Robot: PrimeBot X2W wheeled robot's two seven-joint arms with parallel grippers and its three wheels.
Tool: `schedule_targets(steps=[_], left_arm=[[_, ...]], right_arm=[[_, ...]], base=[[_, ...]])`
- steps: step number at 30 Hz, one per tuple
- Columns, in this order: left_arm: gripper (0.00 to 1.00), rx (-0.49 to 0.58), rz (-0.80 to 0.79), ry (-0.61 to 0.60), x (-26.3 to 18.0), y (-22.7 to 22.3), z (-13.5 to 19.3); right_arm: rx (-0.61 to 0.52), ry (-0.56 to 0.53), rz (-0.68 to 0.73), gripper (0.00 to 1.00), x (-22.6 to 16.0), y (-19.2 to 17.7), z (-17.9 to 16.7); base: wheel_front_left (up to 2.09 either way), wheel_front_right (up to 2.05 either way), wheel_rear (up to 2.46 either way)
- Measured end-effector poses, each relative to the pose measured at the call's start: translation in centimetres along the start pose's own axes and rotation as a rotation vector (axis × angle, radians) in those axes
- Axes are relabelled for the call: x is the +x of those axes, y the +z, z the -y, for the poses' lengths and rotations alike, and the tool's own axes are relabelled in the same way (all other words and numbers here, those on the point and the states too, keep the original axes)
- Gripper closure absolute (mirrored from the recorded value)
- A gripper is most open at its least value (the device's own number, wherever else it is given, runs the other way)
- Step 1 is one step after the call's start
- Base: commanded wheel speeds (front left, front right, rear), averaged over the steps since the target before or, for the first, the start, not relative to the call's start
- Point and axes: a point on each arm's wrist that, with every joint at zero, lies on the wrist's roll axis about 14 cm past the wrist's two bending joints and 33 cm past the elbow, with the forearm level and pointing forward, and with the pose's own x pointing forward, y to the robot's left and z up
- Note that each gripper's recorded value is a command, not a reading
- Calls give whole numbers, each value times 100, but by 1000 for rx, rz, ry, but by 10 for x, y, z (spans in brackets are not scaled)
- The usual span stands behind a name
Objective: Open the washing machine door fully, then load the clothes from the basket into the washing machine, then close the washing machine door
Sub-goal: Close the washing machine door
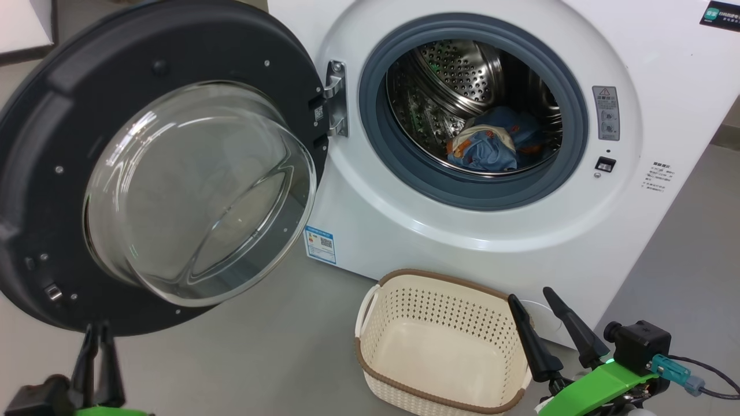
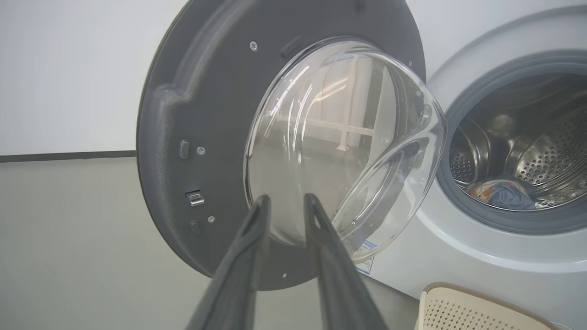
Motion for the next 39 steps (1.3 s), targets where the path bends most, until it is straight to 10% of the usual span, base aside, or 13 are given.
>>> schedule_targets(steps=[10, 19, 33, 39], left_arm=[[100, -83, 248, -22, 43, 103, -21], [100, -370, 430, -3, 82, 191, -61], [100, -885, 226, 156, 132, 135, -124], [100, -945, 149, 262, 138, 102, -145]], right_arm=[[-13, -7, 9, 0, -3, 5, 3], [-29, -38, 4, 0, -12, 5, 16], [-66, -115, -19, 0, -37, 5, 51], [-81, -142, -31, 0, -47, 4, 63]], base=[[0, 0, 0], [0, 0, 0], [0, 0, 0], [0, 0, 0]])
